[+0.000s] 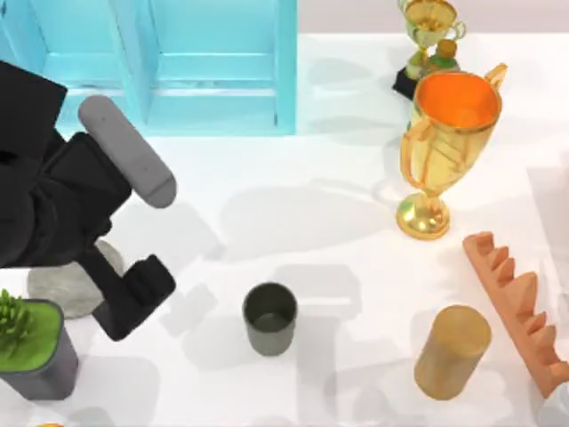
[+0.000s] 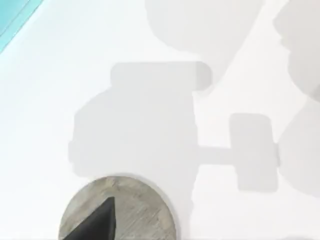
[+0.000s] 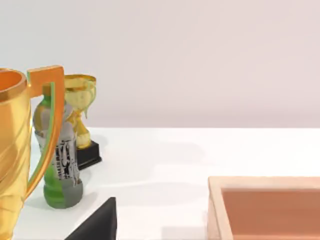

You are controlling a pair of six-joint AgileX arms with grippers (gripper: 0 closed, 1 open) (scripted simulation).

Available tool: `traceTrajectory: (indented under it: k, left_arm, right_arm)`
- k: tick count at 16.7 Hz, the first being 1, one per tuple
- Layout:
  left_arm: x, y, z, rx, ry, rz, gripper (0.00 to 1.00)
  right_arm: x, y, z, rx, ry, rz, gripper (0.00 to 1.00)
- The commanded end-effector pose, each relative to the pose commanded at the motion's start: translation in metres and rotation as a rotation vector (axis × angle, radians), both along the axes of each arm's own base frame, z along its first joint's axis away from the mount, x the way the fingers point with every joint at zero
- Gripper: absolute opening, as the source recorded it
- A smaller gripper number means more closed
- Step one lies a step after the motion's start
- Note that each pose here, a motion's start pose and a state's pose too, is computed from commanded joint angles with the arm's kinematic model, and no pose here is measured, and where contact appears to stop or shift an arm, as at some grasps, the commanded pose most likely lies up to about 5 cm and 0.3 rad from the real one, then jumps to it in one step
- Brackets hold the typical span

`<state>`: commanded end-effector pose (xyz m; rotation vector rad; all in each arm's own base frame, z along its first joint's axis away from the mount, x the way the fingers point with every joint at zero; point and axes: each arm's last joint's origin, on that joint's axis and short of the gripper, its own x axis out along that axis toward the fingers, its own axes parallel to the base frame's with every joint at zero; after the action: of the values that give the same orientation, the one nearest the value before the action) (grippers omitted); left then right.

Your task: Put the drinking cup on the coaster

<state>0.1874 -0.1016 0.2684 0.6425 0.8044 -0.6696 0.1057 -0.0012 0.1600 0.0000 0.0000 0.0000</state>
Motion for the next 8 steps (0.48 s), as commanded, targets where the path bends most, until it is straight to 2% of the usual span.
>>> traceTrajectory:
  k: [4,8]
  left_arm:
    - [0.035,-0.068,-0.009,0.242,0.246,-0.287,1.00]
    - [0.047,-0.126,-0.025,0.407,0.391,-0.508,1.00]
  right_arm:
    - [0.000,0.000,0.000,0.000,0.000,0.000,1.00]
    - [0.000,0.000,0.000,0.000,0.000,0.000,1.00]
